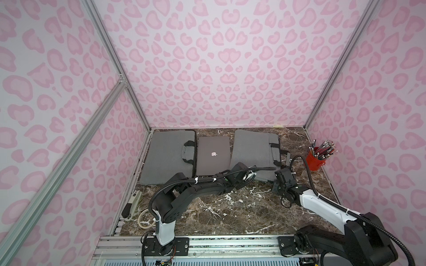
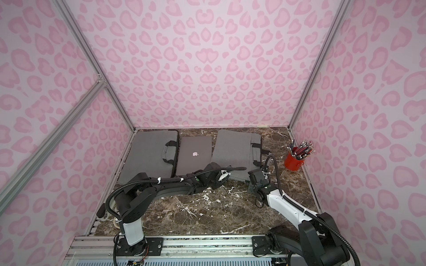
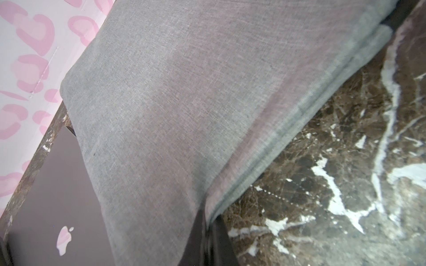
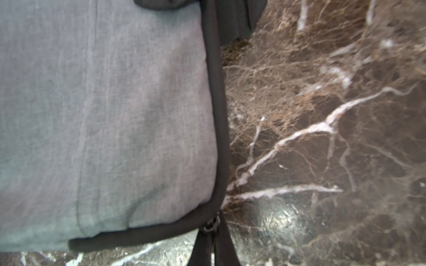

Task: Open the zippered laptop bag and take out the laptop
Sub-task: Unzip the zipper on the zippered laptop bag.

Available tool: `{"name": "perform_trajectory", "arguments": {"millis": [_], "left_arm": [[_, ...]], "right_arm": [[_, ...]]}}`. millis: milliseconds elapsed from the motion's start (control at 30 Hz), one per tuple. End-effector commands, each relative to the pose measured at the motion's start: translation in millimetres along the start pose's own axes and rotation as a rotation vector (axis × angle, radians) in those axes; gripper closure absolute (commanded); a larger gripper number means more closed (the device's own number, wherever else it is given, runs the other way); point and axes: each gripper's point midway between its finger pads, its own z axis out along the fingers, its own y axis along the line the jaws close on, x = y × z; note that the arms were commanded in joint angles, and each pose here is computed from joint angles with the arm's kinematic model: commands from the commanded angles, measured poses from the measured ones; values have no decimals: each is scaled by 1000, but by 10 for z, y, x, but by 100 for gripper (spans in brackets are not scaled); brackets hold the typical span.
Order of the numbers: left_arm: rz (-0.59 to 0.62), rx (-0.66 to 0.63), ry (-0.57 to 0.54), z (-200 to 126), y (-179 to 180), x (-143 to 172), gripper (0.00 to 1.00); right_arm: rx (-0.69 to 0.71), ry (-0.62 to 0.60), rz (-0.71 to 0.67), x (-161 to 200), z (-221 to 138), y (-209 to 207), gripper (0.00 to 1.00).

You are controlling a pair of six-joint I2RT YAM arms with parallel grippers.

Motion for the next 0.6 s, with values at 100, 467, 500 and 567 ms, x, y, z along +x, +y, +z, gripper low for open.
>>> {"name": "perform_trajectory", "arguments": {"millis": [100,467,500,567], "left_arm": [[2,-87,-21,-52,179,58,99],[98,-60,-80,-161,69,178,99],[102,-59,-84,-170,65,184,100],[110,-57,-87,-181,54,199,99]], "right_arm": [[102,-30,3,-109,-33,-259,100],[119,-50,0,-380,77,-423,100],[136,-53,0,-413,90,-463,100],[147,-53,9,-472,110,-508,100]]}}
